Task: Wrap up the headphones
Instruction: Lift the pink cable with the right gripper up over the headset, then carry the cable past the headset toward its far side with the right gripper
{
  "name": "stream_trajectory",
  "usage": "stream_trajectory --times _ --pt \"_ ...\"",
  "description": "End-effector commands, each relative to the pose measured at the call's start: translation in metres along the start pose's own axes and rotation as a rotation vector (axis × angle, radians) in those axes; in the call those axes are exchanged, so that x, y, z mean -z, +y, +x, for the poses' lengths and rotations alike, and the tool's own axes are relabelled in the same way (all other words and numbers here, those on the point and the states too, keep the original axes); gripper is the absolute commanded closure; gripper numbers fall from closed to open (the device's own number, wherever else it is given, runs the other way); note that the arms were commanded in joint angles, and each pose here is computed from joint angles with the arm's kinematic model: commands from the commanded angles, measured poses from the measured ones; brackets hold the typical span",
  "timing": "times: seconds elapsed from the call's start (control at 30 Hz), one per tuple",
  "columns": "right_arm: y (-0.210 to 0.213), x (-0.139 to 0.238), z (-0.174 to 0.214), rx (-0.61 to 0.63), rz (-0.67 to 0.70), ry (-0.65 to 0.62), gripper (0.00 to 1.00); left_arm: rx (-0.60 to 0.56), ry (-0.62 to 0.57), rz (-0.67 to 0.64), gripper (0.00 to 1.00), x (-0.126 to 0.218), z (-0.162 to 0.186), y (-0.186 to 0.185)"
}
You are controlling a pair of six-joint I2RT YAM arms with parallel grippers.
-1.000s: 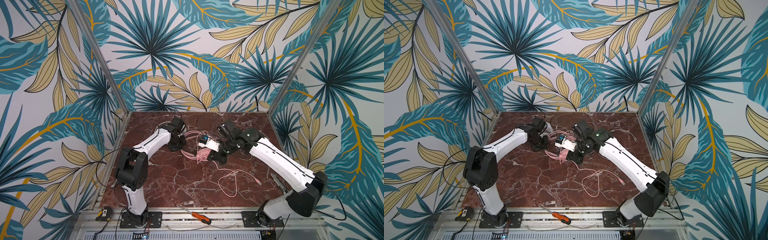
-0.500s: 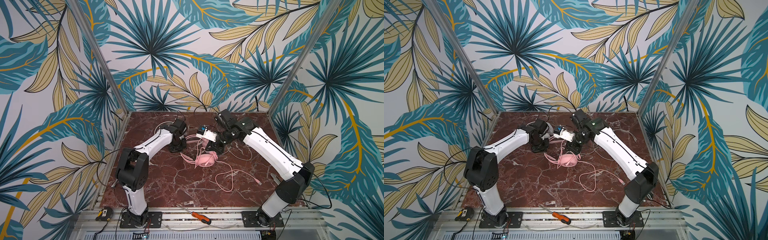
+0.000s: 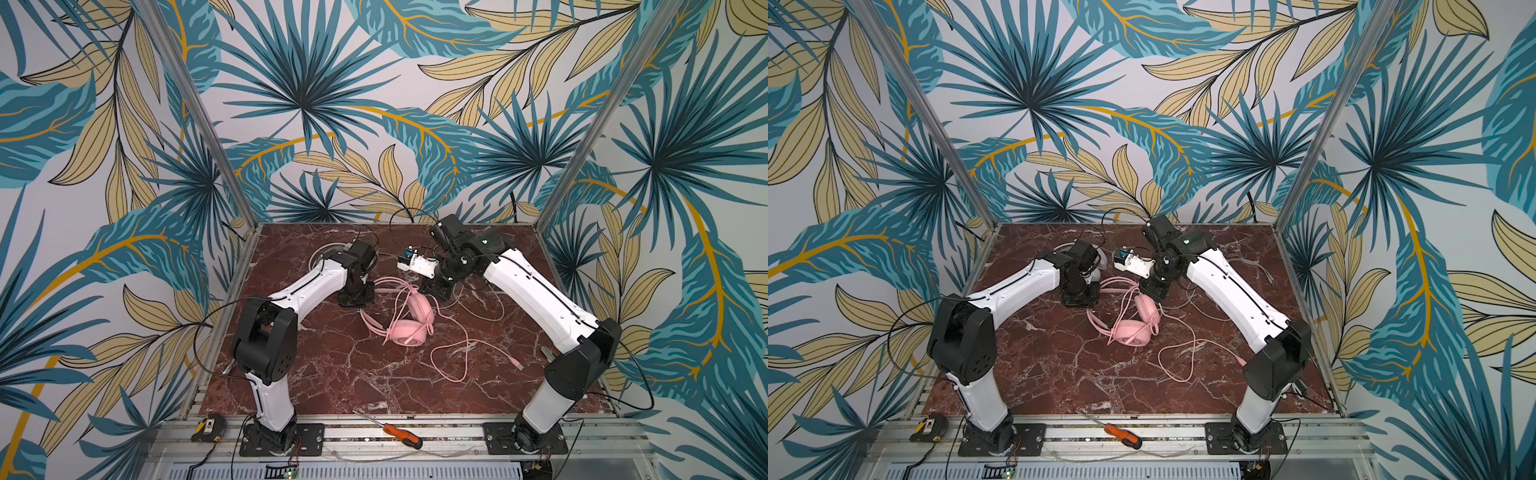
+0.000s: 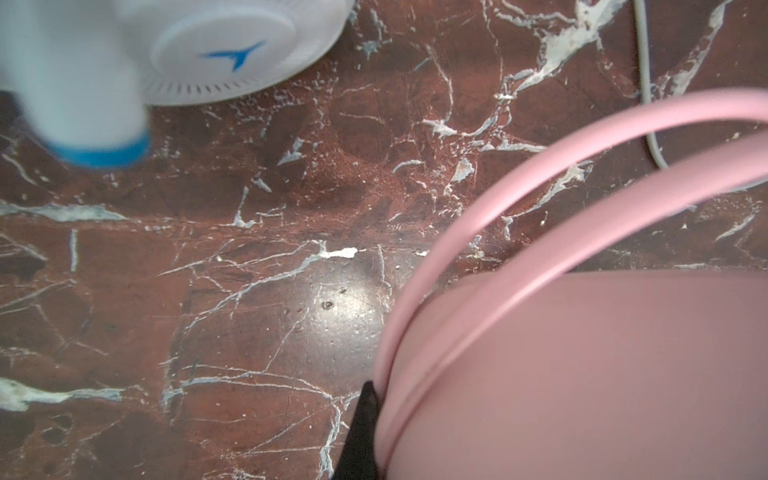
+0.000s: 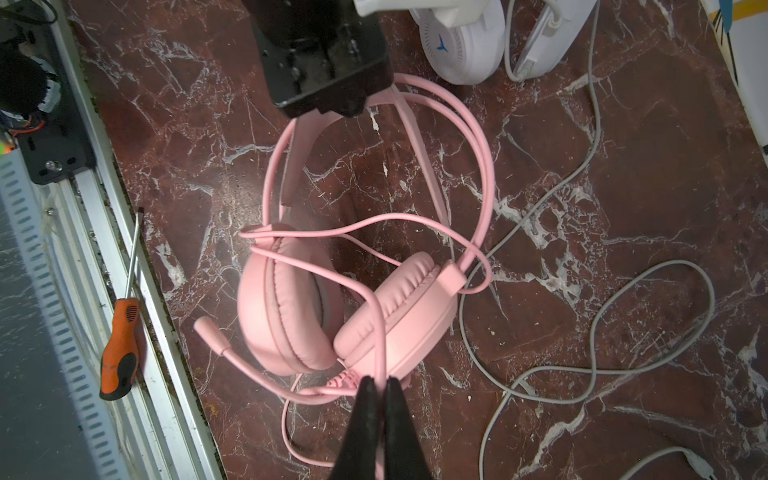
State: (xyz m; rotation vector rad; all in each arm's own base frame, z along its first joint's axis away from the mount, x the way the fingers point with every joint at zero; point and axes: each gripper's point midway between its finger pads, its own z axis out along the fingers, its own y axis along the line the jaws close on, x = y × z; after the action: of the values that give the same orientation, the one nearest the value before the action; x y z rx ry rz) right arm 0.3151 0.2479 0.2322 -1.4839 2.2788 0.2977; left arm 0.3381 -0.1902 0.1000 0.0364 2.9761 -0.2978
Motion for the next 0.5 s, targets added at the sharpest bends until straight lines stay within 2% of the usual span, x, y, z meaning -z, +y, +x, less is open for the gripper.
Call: stream_trajectory --times 0.0,0.47 --pt "-0.015 -0.007 0.001 -0.038 0.047 0.026 1.00 -0.063 -0.034 0.076 1.00 0.022 0.003 -0.016" --pt "-0.051 -0.037 0.012 -0.215 0.125 0.092 1.00 -0.160 -0.014 0.115 1.00 0.026 0.020 -0.022"
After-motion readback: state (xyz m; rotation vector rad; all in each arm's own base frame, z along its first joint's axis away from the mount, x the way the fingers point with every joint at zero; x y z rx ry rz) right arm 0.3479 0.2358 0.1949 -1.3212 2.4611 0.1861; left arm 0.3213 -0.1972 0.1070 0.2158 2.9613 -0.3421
